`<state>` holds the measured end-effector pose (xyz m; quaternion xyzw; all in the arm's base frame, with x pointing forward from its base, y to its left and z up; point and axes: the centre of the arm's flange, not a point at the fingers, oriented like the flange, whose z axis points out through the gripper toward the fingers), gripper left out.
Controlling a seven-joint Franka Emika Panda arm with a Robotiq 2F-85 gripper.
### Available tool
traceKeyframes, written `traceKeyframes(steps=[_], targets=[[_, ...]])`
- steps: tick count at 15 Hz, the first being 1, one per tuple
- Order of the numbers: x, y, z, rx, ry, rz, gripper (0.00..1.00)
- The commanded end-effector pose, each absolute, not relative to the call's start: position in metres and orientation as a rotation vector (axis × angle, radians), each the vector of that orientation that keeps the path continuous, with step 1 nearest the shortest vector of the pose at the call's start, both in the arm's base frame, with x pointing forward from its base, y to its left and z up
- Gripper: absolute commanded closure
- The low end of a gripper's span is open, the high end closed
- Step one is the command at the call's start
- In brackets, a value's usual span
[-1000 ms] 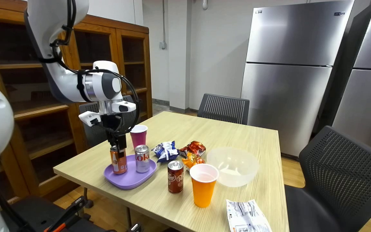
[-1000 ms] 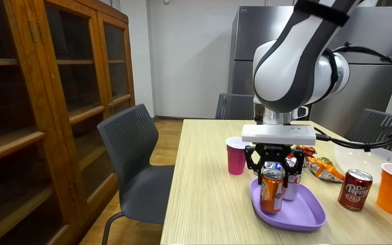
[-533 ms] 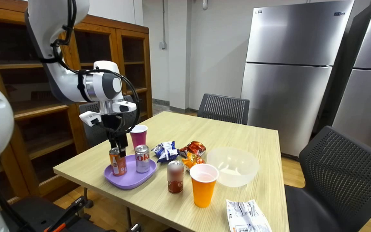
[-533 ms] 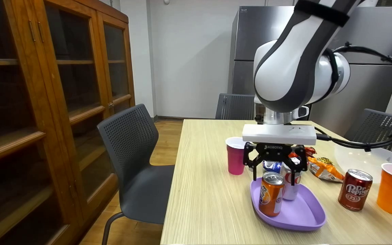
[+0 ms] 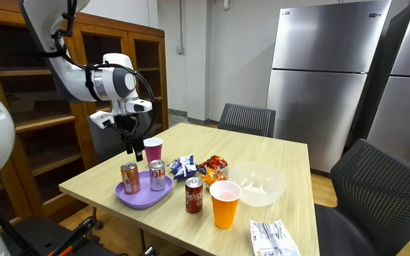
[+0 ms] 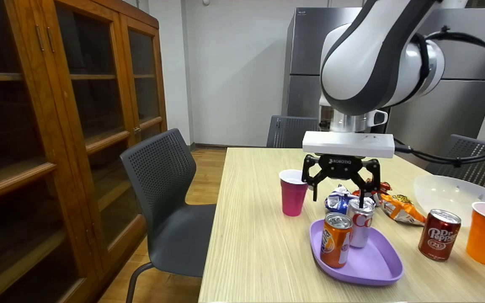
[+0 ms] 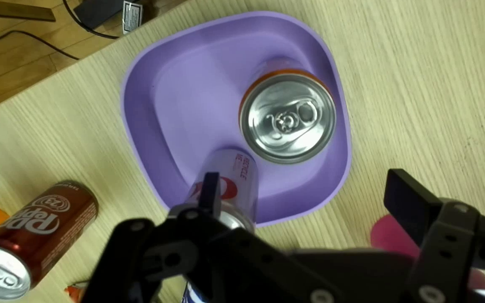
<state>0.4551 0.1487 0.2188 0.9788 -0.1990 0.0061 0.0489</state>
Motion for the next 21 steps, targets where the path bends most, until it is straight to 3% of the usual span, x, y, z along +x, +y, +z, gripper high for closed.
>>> traceKeyframes(steps=[1,21], targets=[[0.442,0.137,0.255,2.994,-0.654,0.078,0.00],[0.439,-0.051,0.295,2.981,-0.664,0.150,0.00]])
